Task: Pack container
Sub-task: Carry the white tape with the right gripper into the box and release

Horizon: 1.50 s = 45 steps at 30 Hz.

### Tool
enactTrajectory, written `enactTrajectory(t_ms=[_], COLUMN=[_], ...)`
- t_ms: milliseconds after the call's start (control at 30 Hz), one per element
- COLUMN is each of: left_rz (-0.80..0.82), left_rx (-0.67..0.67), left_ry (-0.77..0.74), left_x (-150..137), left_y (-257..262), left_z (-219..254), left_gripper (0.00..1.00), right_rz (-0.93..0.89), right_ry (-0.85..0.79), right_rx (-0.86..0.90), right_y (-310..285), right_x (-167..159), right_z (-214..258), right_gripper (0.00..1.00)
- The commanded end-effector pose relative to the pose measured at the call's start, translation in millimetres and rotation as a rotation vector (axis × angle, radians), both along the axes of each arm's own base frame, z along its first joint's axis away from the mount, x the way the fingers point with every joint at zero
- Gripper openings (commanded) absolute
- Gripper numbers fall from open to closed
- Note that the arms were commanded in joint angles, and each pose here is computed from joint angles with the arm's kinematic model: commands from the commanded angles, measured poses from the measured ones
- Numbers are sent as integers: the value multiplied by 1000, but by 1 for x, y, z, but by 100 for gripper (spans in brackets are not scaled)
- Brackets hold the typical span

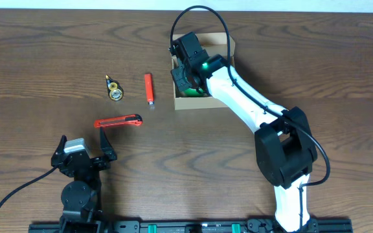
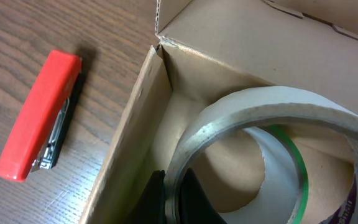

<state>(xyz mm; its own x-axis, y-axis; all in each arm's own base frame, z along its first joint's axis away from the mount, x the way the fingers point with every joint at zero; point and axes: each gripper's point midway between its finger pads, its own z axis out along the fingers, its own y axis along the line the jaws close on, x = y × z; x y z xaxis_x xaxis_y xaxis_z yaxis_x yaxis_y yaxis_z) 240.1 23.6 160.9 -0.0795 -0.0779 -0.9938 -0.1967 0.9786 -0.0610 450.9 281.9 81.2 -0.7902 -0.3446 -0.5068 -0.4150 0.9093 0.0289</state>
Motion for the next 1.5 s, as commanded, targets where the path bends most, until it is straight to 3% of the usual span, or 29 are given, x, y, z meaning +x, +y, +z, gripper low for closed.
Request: enactTrajectory(t_ms=[0, 433, 1367, 1400, 1467], left_rz=[12, 12, 12, 12, 12], left_rx=[16, 16, 16, 16, 16], left_ry=[40, 40, 40, 40, 40], left_x=[0, 0, 0, 0, 0], left_y=[2, 2, 2, 2, 2], left_z=[-18, -18, -18, -18, -18], left_gripper=[95, 96, 95, 95, 95], right_rz=[7, 0, -4, -4, -4], right_ry=[46, 19, 116, 116, 117], right_rx=[11, 20, -8, -8, -8], right_y=[10, 14, 11, 11, 11], right_x=[-13, -4, -16, -16, -16], right_z=[-8, 35, 2, 2, 2], right_gripper=[1, 1, 1, 2, 19])
